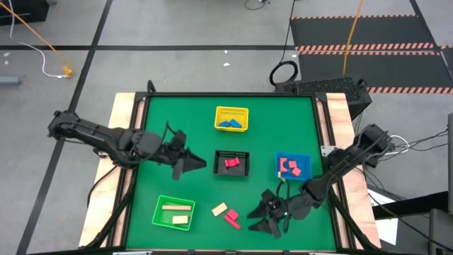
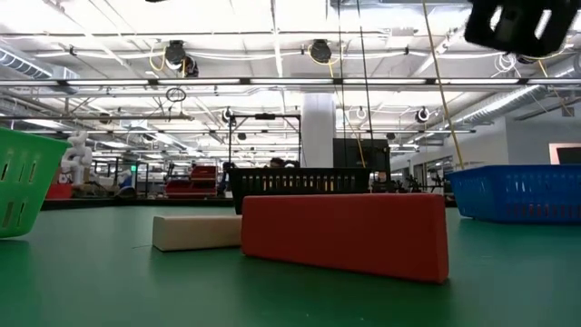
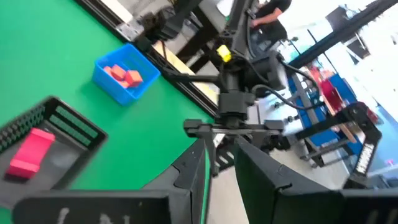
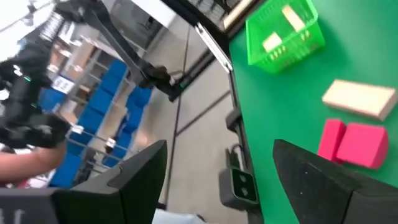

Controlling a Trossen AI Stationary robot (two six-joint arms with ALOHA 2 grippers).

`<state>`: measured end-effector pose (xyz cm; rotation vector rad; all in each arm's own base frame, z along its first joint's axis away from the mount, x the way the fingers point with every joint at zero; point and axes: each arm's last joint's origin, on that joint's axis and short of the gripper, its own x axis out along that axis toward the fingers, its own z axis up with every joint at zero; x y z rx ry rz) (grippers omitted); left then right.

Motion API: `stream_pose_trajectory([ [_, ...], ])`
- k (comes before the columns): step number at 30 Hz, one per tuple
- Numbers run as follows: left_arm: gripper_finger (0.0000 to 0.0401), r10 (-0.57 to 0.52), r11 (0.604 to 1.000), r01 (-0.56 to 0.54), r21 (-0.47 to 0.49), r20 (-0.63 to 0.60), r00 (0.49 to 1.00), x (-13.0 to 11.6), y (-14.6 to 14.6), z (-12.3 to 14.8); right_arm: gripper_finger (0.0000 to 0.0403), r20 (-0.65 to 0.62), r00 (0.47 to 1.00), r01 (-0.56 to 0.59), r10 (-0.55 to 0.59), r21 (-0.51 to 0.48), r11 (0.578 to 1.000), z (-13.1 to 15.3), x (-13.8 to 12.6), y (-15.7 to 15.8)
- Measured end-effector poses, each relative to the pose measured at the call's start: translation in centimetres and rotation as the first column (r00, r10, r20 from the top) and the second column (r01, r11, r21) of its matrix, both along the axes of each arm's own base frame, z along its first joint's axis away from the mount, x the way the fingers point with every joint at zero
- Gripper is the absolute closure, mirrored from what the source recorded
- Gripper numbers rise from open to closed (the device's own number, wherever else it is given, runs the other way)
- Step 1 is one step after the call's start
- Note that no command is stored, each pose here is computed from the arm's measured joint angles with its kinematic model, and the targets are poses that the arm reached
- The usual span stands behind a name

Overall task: Sort & place blocks by color
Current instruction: Put the left red block into the black bin

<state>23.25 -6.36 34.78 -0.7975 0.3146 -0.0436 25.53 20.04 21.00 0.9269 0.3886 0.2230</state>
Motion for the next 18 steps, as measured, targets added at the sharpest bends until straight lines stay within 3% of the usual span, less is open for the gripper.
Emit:
stream_pose_trajectory([
  [11,0.0316,-0.133,0.991,0.133,-0.014,-0.012,0.991,-1.3,-3.6,-0.1,0.0122,-0.077,0.996,-0.033,0.036,0.035,0.999,-2.6,2.4,4.8],
  [18,0.0316,-0.233,0.972,0.232,-0.02,-0.026,0.972,-2.7,-6.2,-0.2,0.0122,-0.121,0.992,-0.04,0.034,-0.043,0.998,-2.3,4.6,6.7],
])
